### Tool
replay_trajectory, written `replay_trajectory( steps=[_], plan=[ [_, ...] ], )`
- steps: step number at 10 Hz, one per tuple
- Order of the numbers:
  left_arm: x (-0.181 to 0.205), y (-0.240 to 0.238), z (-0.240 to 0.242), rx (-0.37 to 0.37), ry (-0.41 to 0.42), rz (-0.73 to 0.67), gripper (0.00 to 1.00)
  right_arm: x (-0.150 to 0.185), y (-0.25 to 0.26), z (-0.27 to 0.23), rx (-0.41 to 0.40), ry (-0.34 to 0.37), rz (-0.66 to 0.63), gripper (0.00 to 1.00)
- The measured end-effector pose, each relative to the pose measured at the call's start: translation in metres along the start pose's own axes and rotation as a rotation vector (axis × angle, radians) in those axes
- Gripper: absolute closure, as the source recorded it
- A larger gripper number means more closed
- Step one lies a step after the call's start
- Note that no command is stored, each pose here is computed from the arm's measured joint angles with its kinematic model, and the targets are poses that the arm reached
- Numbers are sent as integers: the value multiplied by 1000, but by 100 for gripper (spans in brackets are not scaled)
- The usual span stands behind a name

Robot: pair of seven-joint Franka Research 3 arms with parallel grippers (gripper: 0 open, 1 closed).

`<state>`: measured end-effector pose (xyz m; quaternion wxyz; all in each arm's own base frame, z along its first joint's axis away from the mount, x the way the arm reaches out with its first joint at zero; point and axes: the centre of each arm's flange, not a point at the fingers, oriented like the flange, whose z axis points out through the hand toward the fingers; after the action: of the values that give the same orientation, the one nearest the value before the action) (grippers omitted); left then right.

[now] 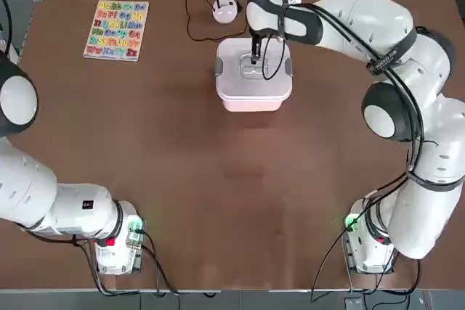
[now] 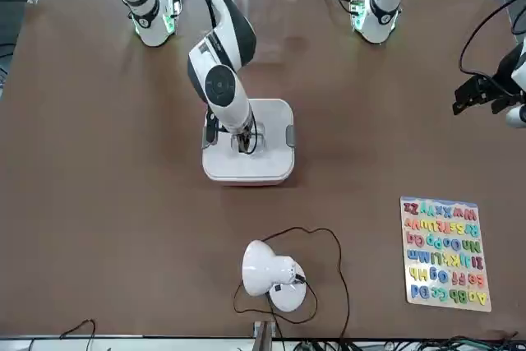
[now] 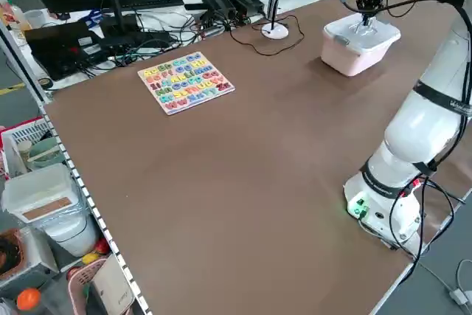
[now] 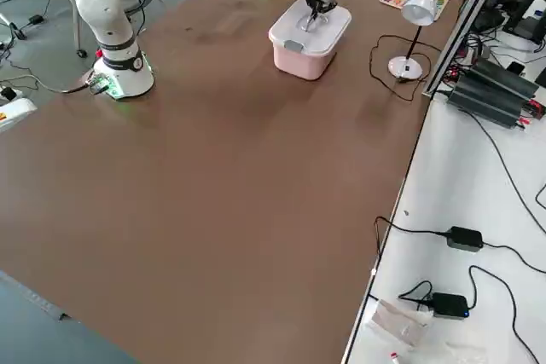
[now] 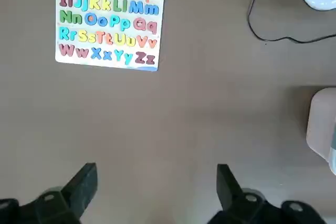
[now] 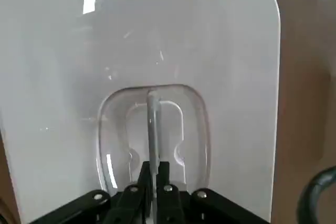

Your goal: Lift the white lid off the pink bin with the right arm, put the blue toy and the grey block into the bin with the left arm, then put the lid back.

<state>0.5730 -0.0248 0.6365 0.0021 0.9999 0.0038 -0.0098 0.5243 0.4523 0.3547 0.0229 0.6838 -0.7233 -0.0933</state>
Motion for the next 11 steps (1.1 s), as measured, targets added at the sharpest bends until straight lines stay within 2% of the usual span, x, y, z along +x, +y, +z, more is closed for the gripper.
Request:
replay_trajectory(
  steps=[6,7,10,11],
  plan=[
    [0,0,0,0,0,0,0,-1,0,2,-1,2,1,91],
    [0,0,0,0,0,0,0,-1,0,4,-2,4,2,80],
    [0,0,0,0,1,-1,0,1,-2,7,-5,9,5,34],
    [1,0,-1,20,7,1,0,1,-3,7,-5,9,6,21]
  ],
)
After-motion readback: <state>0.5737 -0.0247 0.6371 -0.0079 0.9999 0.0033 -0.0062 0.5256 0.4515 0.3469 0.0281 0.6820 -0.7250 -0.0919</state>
